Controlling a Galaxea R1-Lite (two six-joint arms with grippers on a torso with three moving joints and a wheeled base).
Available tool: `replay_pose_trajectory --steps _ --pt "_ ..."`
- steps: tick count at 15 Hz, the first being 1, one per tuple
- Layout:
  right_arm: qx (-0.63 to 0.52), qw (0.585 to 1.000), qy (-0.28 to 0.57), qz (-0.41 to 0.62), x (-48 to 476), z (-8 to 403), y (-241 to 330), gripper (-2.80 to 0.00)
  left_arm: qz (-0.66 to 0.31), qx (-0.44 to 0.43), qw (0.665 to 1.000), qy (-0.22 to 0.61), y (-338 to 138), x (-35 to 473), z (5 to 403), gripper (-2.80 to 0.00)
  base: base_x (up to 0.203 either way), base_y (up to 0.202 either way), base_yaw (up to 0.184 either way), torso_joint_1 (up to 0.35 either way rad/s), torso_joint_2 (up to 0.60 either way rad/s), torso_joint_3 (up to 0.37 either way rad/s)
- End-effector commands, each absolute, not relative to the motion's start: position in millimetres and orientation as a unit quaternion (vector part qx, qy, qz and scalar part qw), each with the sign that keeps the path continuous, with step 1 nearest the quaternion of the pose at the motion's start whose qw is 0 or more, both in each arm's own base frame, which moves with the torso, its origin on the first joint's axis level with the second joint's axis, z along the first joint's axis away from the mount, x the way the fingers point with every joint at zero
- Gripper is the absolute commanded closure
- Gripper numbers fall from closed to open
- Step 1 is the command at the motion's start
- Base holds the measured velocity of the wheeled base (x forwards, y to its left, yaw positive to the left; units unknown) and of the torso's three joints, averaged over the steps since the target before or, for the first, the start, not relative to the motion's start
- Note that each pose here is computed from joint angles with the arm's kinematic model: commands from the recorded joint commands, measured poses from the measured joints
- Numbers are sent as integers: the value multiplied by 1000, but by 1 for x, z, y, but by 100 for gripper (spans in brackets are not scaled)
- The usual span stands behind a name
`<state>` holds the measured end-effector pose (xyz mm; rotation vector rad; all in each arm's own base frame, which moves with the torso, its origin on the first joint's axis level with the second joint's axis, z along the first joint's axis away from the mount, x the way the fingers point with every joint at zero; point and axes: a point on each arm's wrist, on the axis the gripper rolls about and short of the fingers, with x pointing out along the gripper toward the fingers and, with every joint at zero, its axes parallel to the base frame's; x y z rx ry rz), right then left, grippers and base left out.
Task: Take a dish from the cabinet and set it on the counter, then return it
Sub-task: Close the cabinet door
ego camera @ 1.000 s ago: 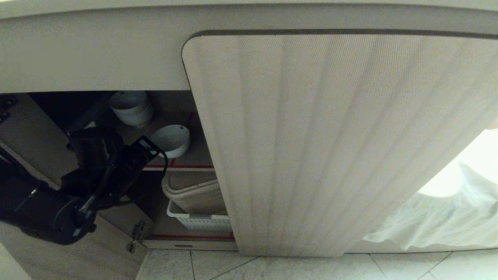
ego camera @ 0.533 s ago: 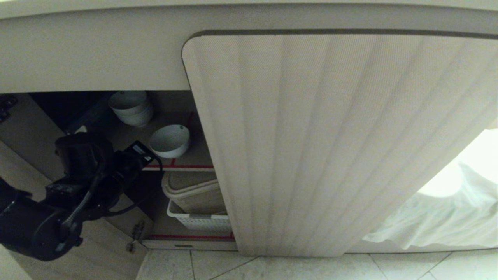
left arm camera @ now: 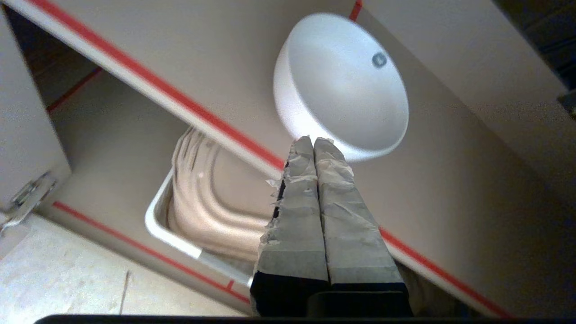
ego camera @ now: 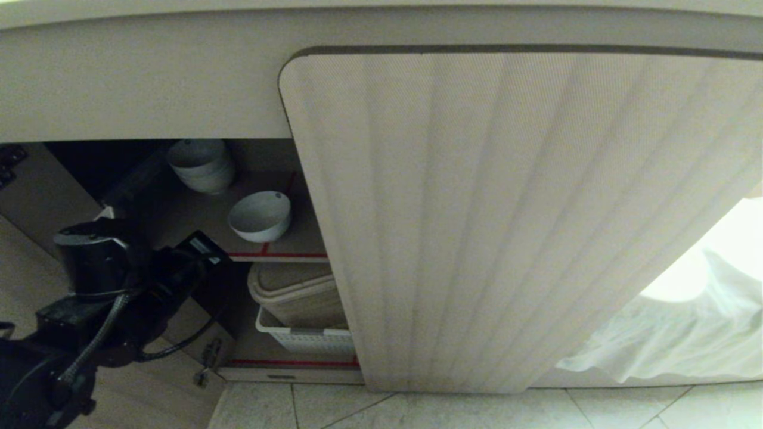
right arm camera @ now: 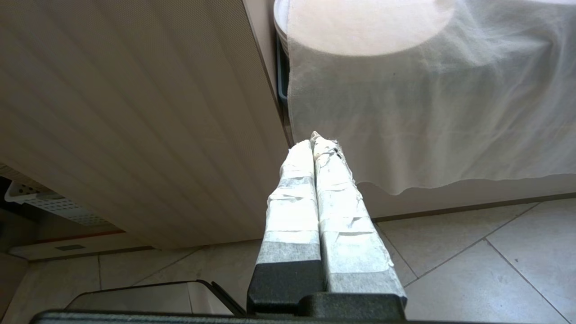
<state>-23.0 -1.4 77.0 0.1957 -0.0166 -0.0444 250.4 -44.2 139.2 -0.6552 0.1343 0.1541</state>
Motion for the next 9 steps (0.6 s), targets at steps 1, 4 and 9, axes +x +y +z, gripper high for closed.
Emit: replay_pose_trajectory --steps 1,4,9 --pt "98 995 -8 -22 -23 77 -1 0 73 -325 941 59 -42 238 143 0 0 0 0 0 0 0" --pt "98 995 -8 -22 -23 77 -1 0 70 -327 941 55 -40 225 146 0 0 0 0 0 0 0" --pt "98 995 -8 -22 -23 77 -1 0 71 -320 943 54 -33 195 144 0 0 0 0 0 0 0"
